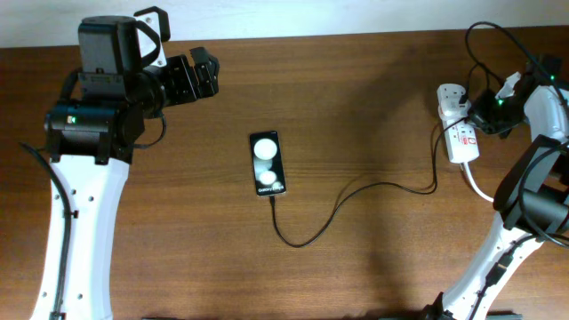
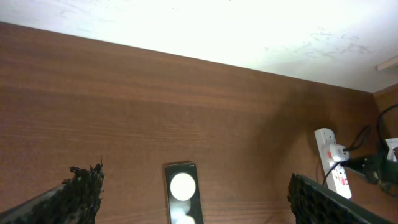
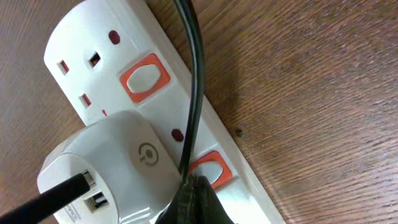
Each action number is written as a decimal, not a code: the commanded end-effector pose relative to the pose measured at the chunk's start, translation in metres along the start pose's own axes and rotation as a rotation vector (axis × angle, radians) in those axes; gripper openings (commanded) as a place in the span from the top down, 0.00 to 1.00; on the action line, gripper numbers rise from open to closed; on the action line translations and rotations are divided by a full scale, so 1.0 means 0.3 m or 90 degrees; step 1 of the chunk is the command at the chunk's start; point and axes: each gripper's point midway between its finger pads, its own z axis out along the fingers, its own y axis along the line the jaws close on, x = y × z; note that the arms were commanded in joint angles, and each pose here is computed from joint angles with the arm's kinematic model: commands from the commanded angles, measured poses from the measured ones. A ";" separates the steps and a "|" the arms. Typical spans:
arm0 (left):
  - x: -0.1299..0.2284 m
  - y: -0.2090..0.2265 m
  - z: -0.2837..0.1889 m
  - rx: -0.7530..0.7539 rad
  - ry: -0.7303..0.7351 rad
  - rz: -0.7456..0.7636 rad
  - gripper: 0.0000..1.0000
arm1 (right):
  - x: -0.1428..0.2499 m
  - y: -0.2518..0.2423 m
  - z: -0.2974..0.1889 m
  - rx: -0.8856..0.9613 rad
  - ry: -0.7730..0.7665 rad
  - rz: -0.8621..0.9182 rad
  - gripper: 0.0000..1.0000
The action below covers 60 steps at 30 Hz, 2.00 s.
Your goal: Plug charger to phone and switch on socket
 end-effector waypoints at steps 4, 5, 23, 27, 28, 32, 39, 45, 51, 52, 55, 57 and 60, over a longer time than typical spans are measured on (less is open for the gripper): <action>-0.006 0.003 -0.001 -0.004 -0.004 0.008 0.01 | 0.158 0.137 0.120 -0.070 0.103 -0.019 0.96; -0.005 0.003 -0.001 -0.004 -0.004 0.008 0.01 | 0.142 0.119 0.122 -0.054 0.090 -0.021 0.96; -0.006 0.003 -0.001 -0.004 -0.004 0.008 0.01 | 0.109 0.080 0.129 -0.072 0.068 0.024 0.96; -0.005 0.003 -0.001 -0.004 -0.004 0.008 0.01 | 0.175 0.081 0.162 -0.070 0.101 0.028 0.96; -0.006 0.003 -0.001 -0.004 -0.004 0.008 0.01 | 0.186 0.083 0.165 -0.068 0.108 0.029 0.96; -0.006 0.003 -0.001 -0.004 -0.004 0.008 0.01 | 0.237 0.128 0.179 -0.068 0.137 0.016 0.96; -0.005 0.003 -0.001 -0.004 -0.004 0.008 0.01 | 0.213 0.067 0.179 -0.018 0.116 0.018 0.96; -0.006 0.003 -0.001 -0.004 -0.004 0.008 0.01 | 0.028 -0.017 -0.124 -0.024 0.006 0.084 0.96; -0.005 0.003 -0.001 -0.004 -0.004 0.008 0.01 | 0.015 0.150 -0.677 -0.067 -0.184 0.001 0.96; -0.006 0.003 -0.001 -0.004 -0.004 0.008 0.01 | 0.034 0.178 -0.724 -0.070 -0.198 -0.020 0.96; -0.006 0.003 -0.001 -0.004 -0.004 0.008 0.01 | 0.194 0.342 -0.943 -0.087 -0.256 -0.163 0.96; -0.006 0.003 -0.001 -0.004 -0.004 0.008 0.01 | 0.383 0.485 -1.062 -0.107 -0.276 -0.316 0.95; -0.005 0.003 -0.001 -0.004 -0.004 0.008 0.01 | 0.652 0.615 -1.114 -0.148 -0.234 -0.477 0.89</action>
